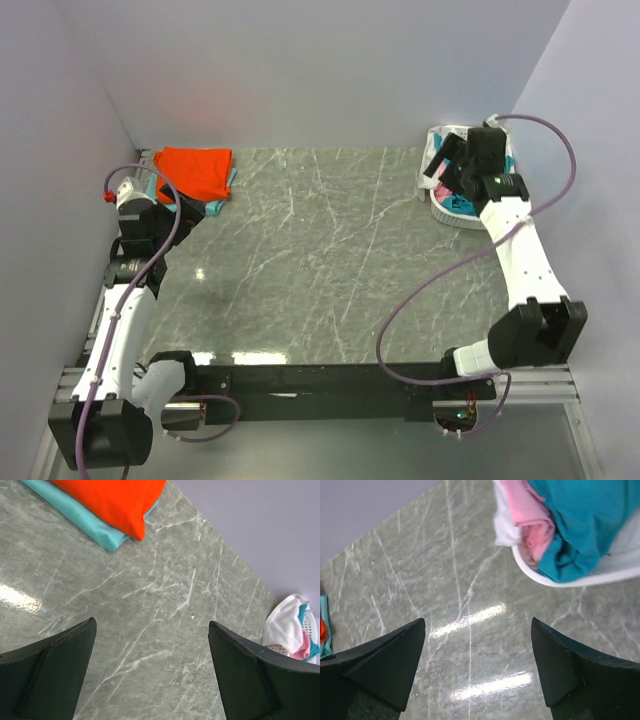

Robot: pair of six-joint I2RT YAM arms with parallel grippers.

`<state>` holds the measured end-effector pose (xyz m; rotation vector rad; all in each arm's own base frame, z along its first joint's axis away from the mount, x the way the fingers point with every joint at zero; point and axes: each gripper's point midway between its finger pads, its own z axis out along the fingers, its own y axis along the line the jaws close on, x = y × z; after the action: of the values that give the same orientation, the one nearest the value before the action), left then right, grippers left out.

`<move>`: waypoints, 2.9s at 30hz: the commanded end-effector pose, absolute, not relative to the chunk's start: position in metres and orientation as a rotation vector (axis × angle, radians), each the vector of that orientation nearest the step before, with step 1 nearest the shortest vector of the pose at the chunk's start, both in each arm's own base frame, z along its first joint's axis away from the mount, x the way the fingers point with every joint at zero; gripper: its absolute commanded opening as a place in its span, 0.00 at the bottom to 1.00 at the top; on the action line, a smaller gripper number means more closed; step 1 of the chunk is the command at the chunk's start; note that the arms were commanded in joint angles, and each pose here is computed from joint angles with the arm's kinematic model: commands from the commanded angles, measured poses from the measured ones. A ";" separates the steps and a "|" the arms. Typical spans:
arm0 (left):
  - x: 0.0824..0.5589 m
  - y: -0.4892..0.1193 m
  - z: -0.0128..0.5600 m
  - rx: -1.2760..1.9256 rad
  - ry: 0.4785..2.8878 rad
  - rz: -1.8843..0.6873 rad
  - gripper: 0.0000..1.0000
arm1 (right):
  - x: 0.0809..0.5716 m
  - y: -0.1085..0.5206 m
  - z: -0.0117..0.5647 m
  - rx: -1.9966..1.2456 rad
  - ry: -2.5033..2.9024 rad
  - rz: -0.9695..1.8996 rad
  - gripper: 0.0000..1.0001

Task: Fold and stack the t-shirts
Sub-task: Grab the tshirt from the pile

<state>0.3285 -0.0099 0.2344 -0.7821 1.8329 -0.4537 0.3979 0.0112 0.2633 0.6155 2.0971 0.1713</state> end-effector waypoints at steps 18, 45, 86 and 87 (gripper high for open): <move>0.350 -0.014 0.209 -0.741 1.919 -0.461 0.99 | 0.513 0.035 0.191 0.351 2.286 -0.475 0.91; 0.358 -0.007 0.185 -0.772 1.991 -0.454 0.99 | 0.547 0.015 0.133 -0.734 2.174 -1.410 0.94; 0.361 0.000 0.170 -0.797 2.022 -0.484 1.00 | 0.570 -0.007 0.141 -0.641 2.116 -1.460 0.19; 0.361 -0.001 0.170 -0.794 2.021 -0.485 0.99 | 0.570 -0.004 0.143 -0.638 2.119 -1.442 0.19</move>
<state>0.3553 -0.0002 0.1587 -0.8475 2.0523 -0.4667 0.5626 -0.0135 0.1007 -0.7739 2.1672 -1.5601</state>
